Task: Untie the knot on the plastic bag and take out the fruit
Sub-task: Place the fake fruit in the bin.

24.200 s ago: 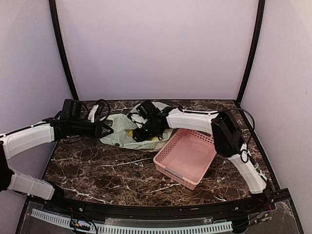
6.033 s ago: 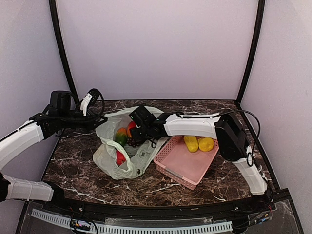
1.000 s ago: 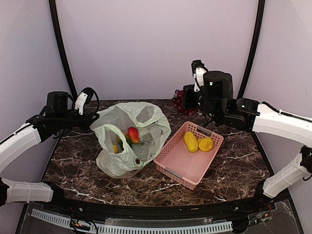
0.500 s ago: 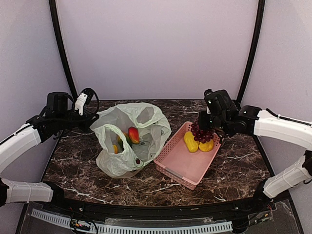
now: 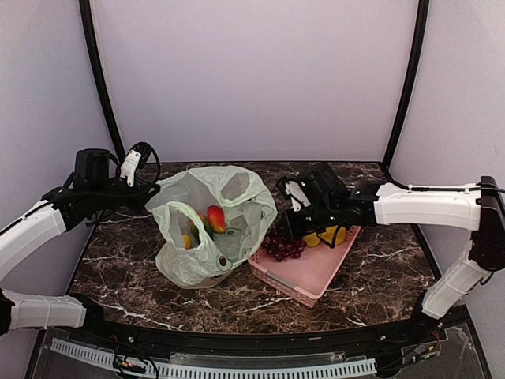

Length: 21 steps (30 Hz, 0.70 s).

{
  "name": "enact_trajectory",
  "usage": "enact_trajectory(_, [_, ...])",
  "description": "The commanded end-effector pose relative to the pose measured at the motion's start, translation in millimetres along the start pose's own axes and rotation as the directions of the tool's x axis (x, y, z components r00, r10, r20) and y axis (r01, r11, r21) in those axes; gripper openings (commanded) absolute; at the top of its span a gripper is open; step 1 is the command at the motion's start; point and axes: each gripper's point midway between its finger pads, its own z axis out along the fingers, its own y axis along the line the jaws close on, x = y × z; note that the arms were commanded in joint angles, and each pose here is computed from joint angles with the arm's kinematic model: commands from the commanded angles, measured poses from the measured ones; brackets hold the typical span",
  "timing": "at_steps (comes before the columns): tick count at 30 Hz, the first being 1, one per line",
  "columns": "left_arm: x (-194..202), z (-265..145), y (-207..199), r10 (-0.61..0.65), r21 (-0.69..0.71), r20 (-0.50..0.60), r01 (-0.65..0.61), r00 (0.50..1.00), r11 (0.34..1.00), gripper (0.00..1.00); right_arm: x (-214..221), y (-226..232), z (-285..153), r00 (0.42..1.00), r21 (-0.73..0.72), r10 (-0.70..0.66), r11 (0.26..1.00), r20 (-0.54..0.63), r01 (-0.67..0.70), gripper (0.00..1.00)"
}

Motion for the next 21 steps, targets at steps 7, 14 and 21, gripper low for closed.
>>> enact_trajectory(7, [-0.5,-5.7,-0.9,0.002,-0.001,0.015,-0.002,1.0,1.0,0.01,-5.6,35.3,34.5,0.998,-0.047,-0.055,0.998,-0.042,0.053,0.0])
enact_trajectory(14, [0.2,-4.4,-1.3,-0.002,0.003,0.012,0.002,1.0,1.0,0.01,-10.5,1.0,31.8,1.0,0.095,0.023,0.995,-0.007,-0.022,0.0])
enact_trajectory(21, [0.3,-3.5,-2.2,-0.001,0.01,0.011,0.001,1.0,1.0,0.01,2.0,-35.3,37.6,0.992,0.169,0.125,0.978,-0.024,-0.119,0.0])
